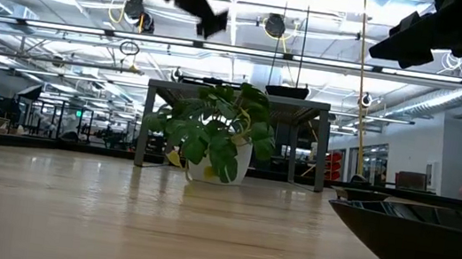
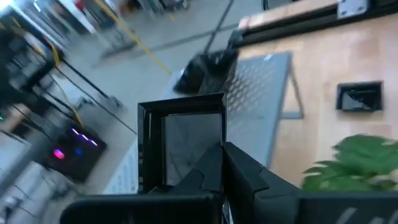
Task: Pick & Place Mini shaped plates
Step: Stack the black square plate on top of the other black square plate on the shelf
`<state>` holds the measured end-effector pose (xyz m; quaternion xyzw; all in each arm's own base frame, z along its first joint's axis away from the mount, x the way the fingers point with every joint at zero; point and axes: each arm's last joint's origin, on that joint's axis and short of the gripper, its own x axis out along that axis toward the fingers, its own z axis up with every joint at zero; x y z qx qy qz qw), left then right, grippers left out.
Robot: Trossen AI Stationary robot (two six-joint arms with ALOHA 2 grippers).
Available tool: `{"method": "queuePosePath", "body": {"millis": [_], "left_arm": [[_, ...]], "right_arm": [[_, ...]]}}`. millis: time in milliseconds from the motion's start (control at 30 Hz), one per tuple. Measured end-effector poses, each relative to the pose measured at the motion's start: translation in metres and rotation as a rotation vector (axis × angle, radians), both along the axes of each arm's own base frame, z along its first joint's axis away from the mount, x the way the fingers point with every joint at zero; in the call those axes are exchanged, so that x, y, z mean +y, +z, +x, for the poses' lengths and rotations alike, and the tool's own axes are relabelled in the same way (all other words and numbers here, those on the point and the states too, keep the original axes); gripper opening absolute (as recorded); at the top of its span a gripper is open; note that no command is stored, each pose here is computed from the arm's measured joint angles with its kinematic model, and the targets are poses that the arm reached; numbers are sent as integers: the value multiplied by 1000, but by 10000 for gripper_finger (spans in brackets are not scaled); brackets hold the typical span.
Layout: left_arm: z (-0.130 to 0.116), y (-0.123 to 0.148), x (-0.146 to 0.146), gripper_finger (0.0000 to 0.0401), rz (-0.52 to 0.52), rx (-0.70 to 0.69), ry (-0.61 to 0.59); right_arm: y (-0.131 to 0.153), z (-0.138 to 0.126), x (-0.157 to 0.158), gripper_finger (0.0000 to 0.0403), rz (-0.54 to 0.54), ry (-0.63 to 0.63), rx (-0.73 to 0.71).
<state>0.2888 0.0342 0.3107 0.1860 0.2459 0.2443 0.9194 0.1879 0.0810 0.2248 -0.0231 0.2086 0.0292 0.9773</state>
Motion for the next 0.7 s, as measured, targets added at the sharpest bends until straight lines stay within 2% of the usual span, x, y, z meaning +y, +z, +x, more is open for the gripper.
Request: {"method": "queuePosePath", "body": {"millis": [133, 300, 433, 700], "left_arm": [[-1, -8, 37, 14, -57, 14, 65], [-5, -20, 68, 16, -126, 50, 139], [-2, -32, 81, 5, -198, 46, 186], [1, -39, 85, 29, -177, 88, 180]], "right_arm": [[0, 0, 0, 157, 0, 0, 1], [-1, 0, 0, 157, -19, 7, 7], [-1, 0, 0, 157, -48, 19, 5], [-1, 0, 0, 157, -47, 19, 5]]}}
